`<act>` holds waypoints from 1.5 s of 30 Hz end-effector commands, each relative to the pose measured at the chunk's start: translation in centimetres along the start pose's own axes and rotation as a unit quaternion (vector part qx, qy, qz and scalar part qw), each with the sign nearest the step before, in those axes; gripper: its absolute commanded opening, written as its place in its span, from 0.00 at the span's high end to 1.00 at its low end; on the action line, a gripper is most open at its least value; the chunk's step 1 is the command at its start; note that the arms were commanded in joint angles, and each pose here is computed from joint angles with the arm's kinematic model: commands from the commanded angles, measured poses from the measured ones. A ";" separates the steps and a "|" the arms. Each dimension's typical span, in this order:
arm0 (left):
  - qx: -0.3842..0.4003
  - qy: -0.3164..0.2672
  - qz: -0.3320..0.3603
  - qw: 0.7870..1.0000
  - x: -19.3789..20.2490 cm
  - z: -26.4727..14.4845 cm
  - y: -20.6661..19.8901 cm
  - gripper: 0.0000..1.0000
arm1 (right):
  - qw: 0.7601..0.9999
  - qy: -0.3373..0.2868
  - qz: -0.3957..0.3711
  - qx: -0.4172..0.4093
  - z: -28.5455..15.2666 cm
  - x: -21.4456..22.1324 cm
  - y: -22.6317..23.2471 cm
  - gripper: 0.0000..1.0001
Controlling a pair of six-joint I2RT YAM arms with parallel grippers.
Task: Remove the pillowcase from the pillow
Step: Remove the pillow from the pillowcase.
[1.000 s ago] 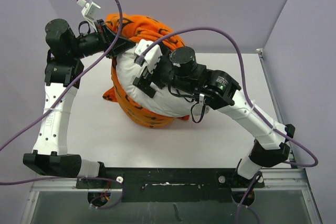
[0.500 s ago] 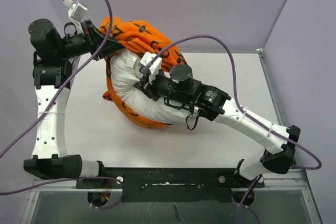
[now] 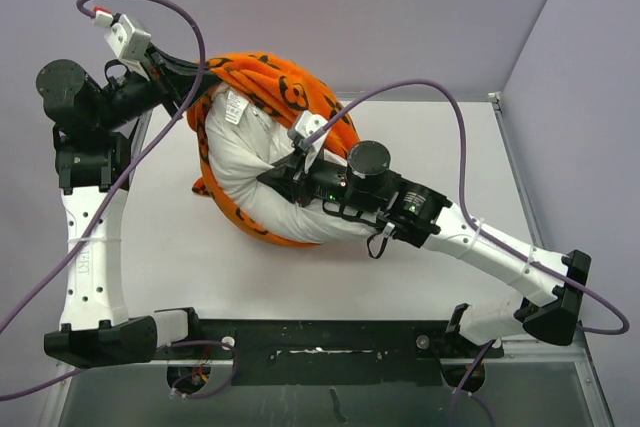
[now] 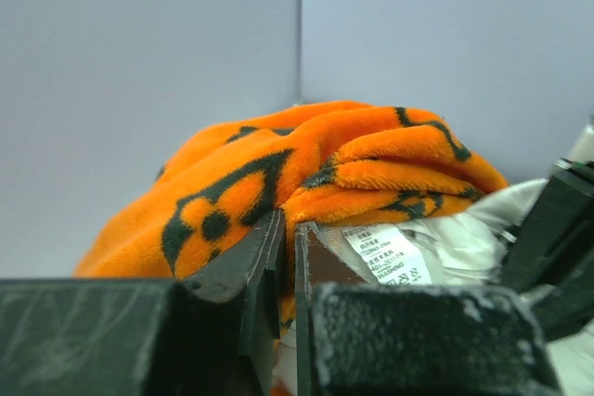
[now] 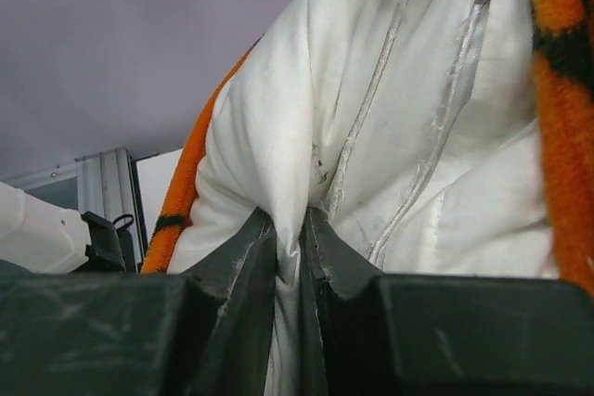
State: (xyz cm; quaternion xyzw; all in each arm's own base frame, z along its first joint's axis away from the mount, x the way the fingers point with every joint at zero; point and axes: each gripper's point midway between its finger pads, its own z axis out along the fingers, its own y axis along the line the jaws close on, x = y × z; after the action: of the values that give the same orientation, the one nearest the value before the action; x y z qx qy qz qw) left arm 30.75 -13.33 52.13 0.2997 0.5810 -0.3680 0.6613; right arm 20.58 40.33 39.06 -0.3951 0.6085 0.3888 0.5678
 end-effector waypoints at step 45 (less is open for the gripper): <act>-0.088 0.036 -0.065 0.993 6.1 -9.0 8.3 0.02 | 0.934 0.054 -0.027 0.353 -12.0 -8.5 -19.1 1.00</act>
State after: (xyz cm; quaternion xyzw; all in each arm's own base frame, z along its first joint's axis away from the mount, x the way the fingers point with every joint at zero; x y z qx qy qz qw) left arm 35.27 -0.51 44.73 0.1526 0.6665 -0.3222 0.6548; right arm 29.52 28.84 45.20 -0.3575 0.6894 0.1634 0.6085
